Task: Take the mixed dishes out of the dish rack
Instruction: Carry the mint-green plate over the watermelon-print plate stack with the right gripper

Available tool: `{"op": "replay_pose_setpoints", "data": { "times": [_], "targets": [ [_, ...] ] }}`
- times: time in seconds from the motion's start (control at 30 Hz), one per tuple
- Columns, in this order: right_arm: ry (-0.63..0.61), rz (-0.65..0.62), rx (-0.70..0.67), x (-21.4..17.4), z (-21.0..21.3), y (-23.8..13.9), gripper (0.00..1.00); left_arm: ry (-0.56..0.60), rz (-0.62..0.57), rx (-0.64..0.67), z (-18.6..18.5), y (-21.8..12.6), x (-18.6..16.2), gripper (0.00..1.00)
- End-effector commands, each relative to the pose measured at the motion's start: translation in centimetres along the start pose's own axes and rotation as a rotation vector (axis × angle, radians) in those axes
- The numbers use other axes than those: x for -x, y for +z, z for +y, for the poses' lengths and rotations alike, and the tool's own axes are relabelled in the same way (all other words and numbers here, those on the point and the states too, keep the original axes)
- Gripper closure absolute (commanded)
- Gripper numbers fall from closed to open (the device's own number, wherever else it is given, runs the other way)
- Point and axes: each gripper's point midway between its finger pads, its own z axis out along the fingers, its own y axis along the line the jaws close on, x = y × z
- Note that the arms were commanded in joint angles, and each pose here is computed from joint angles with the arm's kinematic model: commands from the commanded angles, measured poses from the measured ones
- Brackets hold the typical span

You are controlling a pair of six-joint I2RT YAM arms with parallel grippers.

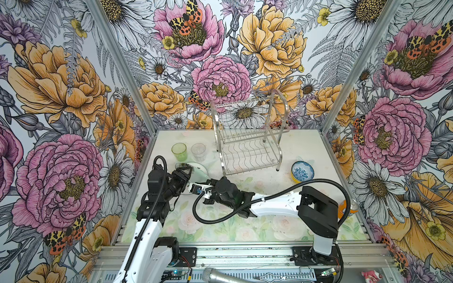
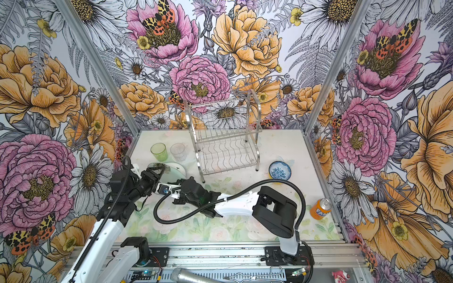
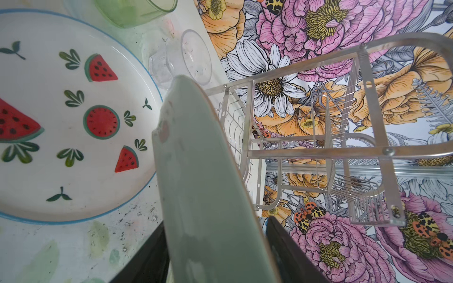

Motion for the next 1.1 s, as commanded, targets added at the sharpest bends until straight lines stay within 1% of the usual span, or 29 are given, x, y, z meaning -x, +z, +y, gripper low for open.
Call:
{"op": "replay_pose_setpoints", "data": {
  "times": [0.0, 0.33, 0.4, 0.5, 0.53, 0.57, 0.63, 0.73, 0.8, 0.9, 0.97, 1.07],
  "targets": [
    [-0.006, -0.167, -0.090, 5.8, -2.4, -0.2, 1.00, 0.076, 0.019, -0.092, -2.7, -0.8, 0.2, 0.48],
    [-0.001, -0.164, -0.101, 5.6, -2.4, 0.3, 1.00, 0.078, 0.022, -0.110, -2.7, -1.0, 0.1, 0.63],
    [0.000, -0.160, -0.106, 5.5, -2.5, 0.4, 1.00, 0.083, 0.023, -0.110, -2.7, -1.0, 0.1, 0.74],
    [0.004, -0.155, -0.115, 5.3, -2.6, 0.5, 0.97, 0.086, 0.021, -0.106, -2.6, -1.1, 0.2, 0.86],
    [0.004, -0.151, -0.117, 5.2, -2.5, 0.5, 0.95, 0.086, 0.021, -0.104, -2.6, -1.1, 0.2, 0.89],
    [0.005, -0.149, -0.120, 5.1, -2.6, 0.5, 0.92, 0.087, 0.020, -0.102, -2.6, -1.1, 0.2, 0.90],
    [0.009, -0.142, -0.128, 4.9, -2.7, 0.6, 0.88, 0.089, 0.019, -0.098, -2.5, -1.2, 0.3, 0.90],
    [0.019, -0.137, -0.135, 4.7, -2.9, 0.6, 0.81, 0.093, 0.018, -0.093, -2.4, -1.2, 0.3, 0.95],
    [0.025, -0.133, -0.137, 4.5, -2.9, 0.6, 0.72, 0.094, 0.016, -0.087, -2.3, -1.2, 0.3, 0.95],
    [0.035, -0.126, -0.151, 4.3, -3.2, 0.3, 0.57, 0.095, 0.013, -0.083, -2.2, -1.2, 0.4, 0.99],
    [0.042, -0.121, -0.157, 4.1, -3.4, 0.1, 0.50, 0.098, 0.010, -0.080, -2.1, -1.2, 0.5, 1.00],
    [0.048, -0.113, -0.166, 3.8, -3.7, -0.3, 0.46, 0.102, 0.003, -0.071, -1.9, -1.2, 0.6, 1.00]
  ]
}}
